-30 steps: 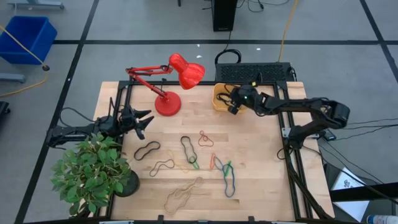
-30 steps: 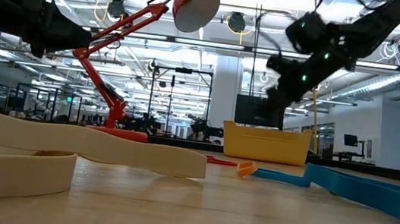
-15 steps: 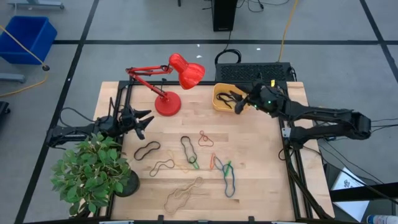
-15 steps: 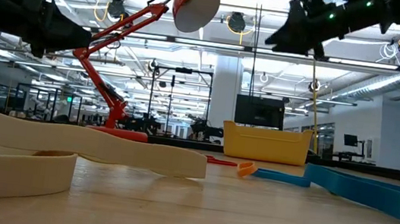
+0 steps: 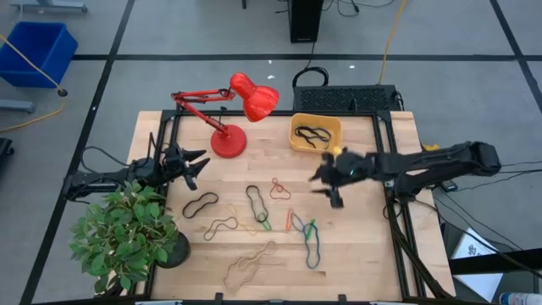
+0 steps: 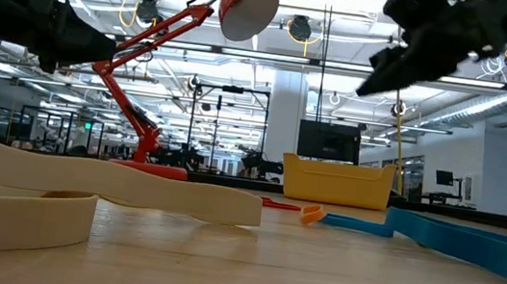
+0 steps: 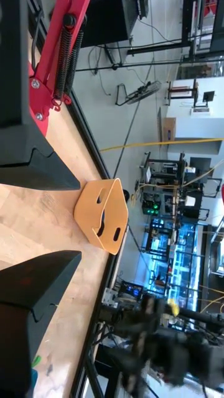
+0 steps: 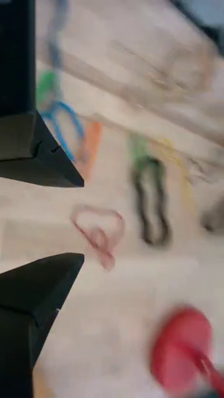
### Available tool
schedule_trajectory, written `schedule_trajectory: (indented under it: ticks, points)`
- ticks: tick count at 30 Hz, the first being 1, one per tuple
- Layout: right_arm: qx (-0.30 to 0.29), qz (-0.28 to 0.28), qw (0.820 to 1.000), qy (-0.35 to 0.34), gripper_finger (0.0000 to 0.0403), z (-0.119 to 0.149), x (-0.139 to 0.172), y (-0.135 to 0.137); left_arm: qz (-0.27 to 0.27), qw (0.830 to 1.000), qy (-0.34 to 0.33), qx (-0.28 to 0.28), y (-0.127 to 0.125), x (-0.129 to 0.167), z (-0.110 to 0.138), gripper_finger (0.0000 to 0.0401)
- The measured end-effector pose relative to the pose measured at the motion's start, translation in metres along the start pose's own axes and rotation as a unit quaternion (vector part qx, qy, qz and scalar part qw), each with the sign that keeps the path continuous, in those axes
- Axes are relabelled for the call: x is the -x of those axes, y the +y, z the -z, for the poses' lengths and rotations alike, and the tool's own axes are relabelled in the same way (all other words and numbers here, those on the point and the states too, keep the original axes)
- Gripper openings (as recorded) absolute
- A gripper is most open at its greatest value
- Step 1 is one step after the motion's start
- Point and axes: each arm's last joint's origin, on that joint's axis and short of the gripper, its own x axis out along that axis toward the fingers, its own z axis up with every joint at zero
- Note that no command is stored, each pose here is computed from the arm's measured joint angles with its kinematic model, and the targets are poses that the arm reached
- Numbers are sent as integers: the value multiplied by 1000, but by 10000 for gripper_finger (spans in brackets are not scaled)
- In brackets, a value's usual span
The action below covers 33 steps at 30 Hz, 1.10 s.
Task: Pick and place rubber bands into bin
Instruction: Put the bottom blue rubber band into the yellow container
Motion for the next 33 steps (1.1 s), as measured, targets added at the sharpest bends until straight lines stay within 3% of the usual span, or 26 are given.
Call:
schedule_trajectory:
  ticks: [8,14,25,33]
  points:
    - [62,-72,991,91,152,19,-44,48,0,1000,0,0,0,0,0,173]
    - [73,-92,988,104,143,31,-77,67,0,1000,0,0,0,0,0,173]
    - [67,-98,984,133,117,49,-104,75,-1,1000,1,-1,0,0,0,173]
    - [66,-99,985,127,47,46,-102,75,-1,1000,2,-1,0,0,0,173]
